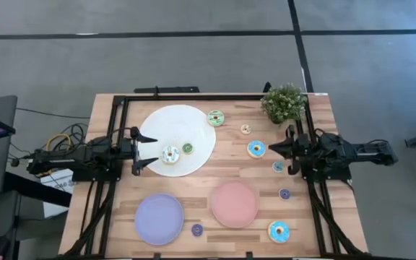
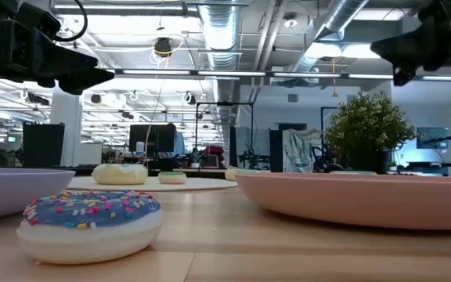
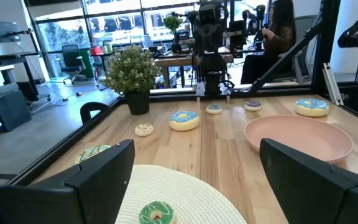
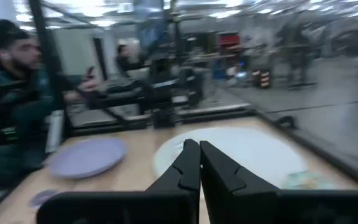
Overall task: Pick & Place donuts
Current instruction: Put the large green donut on the pink plate
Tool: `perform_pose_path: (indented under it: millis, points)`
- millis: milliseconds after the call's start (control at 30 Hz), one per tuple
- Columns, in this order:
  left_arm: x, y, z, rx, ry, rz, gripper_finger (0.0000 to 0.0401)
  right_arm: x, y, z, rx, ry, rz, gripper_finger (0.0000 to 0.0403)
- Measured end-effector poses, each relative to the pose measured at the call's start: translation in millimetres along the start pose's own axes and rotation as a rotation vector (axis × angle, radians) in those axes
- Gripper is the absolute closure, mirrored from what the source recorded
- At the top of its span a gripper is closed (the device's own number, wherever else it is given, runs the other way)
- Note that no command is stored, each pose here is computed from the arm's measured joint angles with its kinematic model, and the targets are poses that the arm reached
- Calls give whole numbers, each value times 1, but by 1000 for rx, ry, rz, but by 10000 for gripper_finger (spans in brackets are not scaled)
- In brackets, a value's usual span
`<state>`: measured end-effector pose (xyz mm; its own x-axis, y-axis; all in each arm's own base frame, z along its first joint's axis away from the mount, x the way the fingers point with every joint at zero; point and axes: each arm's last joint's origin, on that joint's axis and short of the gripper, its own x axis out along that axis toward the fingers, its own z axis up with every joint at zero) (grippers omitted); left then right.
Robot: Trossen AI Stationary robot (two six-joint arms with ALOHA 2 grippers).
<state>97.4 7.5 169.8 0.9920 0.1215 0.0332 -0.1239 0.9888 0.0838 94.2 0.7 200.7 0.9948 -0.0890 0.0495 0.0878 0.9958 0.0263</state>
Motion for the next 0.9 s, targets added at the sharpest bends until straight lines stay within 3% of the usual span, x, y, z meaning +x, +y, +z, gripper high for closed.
perform_pose_path:
  millis: [200,400,600,733,900]
  points:
    - [0,0,0,0,0,0,61,20,-1,26,-51,103,-138,403]
    - [0,0,0,0,0,0,61,59,-1,71,-106,182,-312,403]
    - [0,0,0,0,0,0,61,117,-11,112,-137,295,-394,403]
    - [0,0,0,0,0,0,61,161,-28,135,-79,382,-477,403]
    - [0,0,0,0,0,0,61,219,-57,139,-14,580,-505,402]
